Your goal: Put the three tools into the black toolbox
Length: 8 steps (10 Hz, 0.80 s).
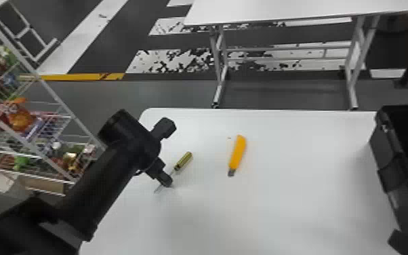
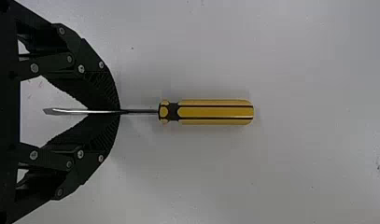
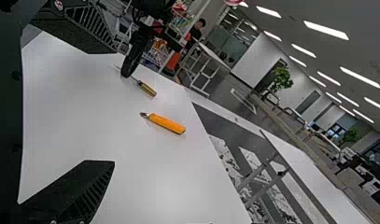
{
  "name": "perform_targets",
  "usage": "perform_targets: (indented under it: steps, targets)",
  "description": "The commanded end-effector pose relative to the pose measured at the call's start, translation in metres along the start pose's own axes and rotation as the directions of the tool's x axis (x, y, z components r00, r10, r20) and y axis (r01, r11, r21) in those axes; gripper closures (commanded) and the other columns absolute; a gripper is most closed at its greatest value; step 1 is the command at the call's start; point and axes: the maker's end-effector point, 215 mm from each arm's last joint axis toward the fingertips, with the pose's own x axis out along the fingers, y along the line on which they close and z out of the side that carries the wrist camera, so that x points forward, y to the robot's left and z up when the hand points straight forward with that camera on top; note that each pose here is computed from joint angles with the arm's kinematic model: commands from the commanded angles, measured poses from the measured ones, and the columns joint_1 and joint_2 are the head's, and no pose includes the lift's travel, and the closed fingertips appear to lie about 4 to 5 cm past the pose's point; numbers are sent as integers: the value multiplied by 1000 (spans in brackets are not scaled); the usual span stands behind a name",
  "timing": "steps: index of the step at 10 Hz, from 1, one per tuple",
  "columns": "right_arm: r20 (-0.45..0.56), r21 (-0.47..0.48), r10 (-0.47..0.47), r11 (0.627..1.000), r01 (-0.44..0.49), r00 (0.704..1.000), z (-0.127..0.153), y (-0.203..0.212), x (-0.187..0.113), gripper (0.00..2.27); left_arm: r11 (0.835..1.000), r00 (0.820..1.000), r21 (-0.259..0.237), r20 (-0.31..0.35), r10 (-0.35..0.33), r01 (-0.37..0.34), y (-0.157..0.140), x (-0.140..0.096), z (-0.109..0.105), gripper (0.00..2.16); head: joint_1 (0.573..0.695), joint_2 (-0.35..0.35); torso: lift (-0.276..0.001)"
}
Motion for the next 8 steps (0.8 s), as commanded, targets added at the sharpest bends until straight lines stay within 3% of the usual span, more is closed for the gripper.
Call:
perform_targets:
  steps: [1,3,5,8]
  targets:
    - [3,-1,-1,1000,1,1000,0,-2,3,66,1000,1000,-14,21,6,-6,0,-5,2,1345,695,247,-51]
    - [4,1,1,1000,-1,1000,0,-4,7,66,999,999,-24,25,23,-22,2,-9,2,1656,695,247,-51]
    - [7,-1,-11,1000,11,1000,1,-11,7,66,999,999,-37,39,30,-28,7,-13,4,1791,695,248,-51]
    - [4,-10,-14,1000,14,1000,3,-15,16,66,996,996,-80,74,53,-47,15,-36,11,1798,695,243,-51]
